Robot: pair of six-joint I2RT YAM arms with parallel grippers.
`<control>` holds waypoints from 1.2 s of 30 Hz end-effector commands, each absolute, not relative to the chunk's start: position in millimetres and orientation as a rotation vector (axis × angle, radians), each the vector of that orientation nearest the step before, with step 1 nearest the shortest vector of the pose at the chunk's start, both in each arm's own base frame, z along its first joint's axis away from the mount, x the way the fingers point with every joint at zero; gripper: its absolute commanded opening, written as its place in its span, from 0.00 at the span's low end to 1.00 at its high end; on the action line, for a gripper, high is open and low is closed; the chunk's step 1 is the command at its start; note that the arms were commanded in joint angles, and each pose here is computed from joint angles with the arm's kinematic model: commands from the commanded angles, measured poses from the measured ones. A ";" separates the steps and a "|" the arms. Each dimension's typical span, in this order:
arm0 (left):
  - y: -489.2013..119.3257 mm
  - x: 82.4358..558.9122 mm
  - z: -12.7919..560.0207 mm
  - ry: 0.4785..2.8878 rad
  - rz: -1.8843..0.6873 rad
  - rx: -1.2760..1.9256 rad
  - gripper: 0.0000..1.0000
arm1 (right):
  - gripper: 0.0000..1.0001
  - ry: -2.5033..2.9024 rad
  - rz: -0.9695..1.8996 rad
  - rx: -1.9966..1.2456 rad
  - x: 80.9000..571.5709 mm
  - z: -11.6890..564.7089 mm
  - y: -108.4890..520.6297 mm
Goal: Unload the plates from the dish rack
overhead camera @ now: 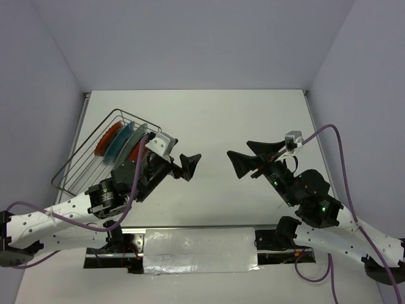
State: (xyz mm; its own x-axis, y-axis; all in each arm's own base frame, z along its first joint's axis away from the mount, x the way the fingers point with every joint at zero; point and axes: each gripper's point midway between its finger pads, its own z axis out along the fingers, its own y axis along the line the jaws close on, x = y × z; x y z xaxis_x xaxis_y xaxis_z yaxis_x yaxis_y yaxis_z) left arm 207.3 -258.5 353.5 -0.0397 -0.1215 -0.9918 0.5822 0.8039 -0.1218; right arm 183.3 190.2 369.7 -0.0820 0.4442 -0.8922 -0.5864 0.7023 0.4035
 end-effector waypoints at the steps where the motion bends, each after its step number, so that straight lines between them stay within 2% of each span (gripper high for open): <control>1: -255.1 207.0 373.1 1.454 -0.607 0.358 1.00 | 1.00 1.399 0.856 -0.079 187.3 380.1 185.8; 5: -251.0 211.7 376.7 1.453 -0.567 0.342 1.00 | 1.00 1.378 0.883 -0.085 185.7 378.3 189.4; 9: -238.9 233.0 377.8 1.479 -0.316 0.378 0.99 | 1.00 1.399 0.881 -0.100 189.8 358.9 199.4; 13: -197.7 279.3 405.3 1.534 -0.048 0.245 0.99 | 1.00 1.432 0.855 -0.104 197.1 343.4 207.7; 18: -161.4 314.9 439.7 1.554 -0.015 0.225 0.93 | 0.99 1.499 0.808 -0.114 206.2 329.7 217.2; 20: -128.1 330.3 448.5 1.558 0.064 0.144 0.93 | 0.99 1.509 0.805 -0.126 206.5 329.7 219.5; 26: -54.5 357.1 436.3 1.638 0.191 0.046 0.89 | 0.99 1.505 0.801 -0.148 206.4 327.4 222.5; 29: -23.2 363.4 418.2 1.727 0.296 0.071 0.81 | 0.99 1.505 0.792 -0.145 207.3 327.4 220.8; 30: -11.5 366.1 416.8 1.748 0.348 0.089 0.69 | 0.99 1.502 0.794 -0.143 206.7 328.6 220.0; 31: -4.8 366.6 413.0 1.768 0.386 0.104 0.67 | 0.99 1.500 0.796 -0.146 206.1 328.7 219.9; 32: 0.3 365.7 406.3 1.796 0.422 0.130 0.66 | 0.99 1.499 0.803 -0.149 205.1 329.3 220.2; 34: 19.8 365.2 397.6 1.818 0.579 0.163 0.78 | 0.99 1.494 0.823 -0.163 201.7 331.2 221.6; 35: 26.0 365.6 378.4 1.849 0.636 0.175 0.81 | 0.99 1.491 0.830 -0.168 200.4 332.5 222.0; 36: 35.2 367.6 386.4 1.798 0.670 0.136 0.83 | 0.99 1.490 0.835 -0.172 199.4 333.4 222.0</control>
